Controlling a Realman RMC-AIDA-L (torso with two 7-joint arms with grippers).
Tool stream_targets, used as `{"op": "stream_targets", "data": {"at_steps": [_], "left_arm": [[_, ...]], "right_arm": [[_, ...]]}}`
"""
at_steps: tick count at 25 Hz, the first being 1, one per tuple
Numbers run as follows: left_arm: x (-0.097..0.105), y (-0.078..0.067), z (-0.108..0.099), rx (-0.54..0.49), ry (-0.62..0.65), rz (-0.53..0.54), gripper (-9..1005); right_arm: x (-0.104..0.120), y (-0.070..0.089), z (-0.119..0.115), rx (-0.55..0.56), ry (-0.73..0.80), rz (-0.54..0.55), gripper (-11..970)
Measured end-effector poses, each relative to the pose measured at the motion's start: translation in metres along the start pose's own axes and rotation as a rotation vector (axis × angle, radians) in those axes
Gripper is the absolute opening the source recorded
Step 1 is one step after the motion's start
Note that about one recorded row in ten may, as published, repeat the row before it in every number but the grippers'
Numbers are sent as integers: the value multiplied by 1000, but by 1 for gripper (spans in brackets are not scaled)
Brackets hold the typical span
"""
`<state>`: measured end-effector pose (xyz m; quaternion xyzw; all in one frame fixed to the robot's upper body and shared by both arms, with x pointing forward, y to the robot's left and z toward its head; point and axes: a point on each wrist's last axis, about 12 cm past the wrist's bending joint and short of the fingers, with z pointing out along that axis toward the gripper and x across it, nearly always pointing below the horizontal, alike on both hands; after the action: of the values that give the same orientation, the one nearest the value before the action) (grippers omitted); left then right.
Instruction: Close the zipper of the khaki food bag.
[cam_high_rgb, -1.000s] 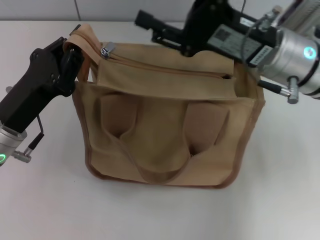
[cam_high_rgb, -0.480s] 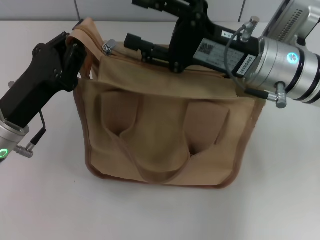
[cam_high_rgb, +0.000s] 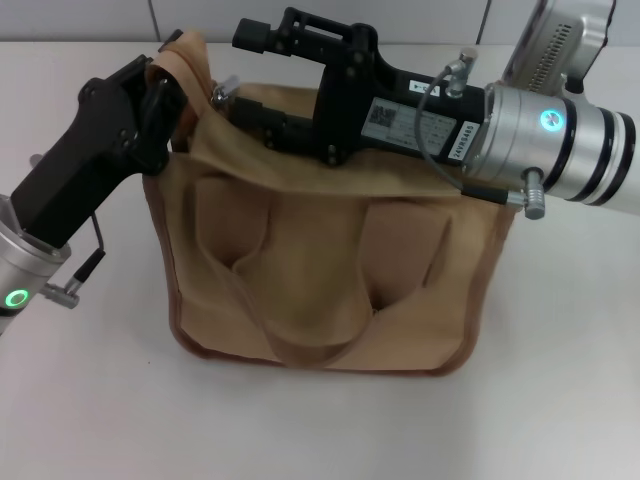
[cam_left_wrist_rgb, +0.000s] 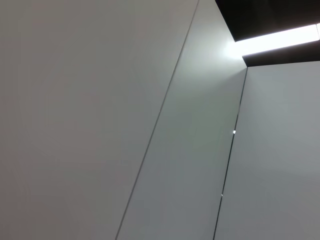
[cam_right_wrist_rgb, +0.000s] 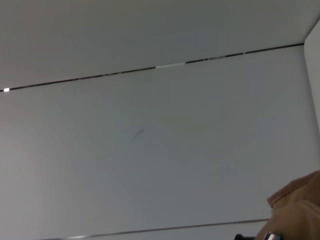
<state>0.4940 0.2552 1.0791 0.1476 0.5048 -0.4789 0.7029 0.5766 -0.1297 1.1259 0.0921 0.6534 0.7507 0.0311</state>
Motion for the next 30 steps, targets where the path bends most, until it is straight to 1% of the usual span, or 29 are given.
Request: {"op": "stream_targets", "data": {"at_steps": [10,15,19,30], "left_arm": [[2,-1,4,12,0,-4,23],[4,-4,5,20,-1,-21,23],[6,-6,6,28,5,-33,22],[5,-7,3,24,-8,-30,23]], "right_arm": [[-4,1,4,17,-20,-19,719],[-5,1,5,20,-26,-36,719],[-5,2,7,23,-18,-64,719],[-5,1,5,18,-30,-73,719]]}}
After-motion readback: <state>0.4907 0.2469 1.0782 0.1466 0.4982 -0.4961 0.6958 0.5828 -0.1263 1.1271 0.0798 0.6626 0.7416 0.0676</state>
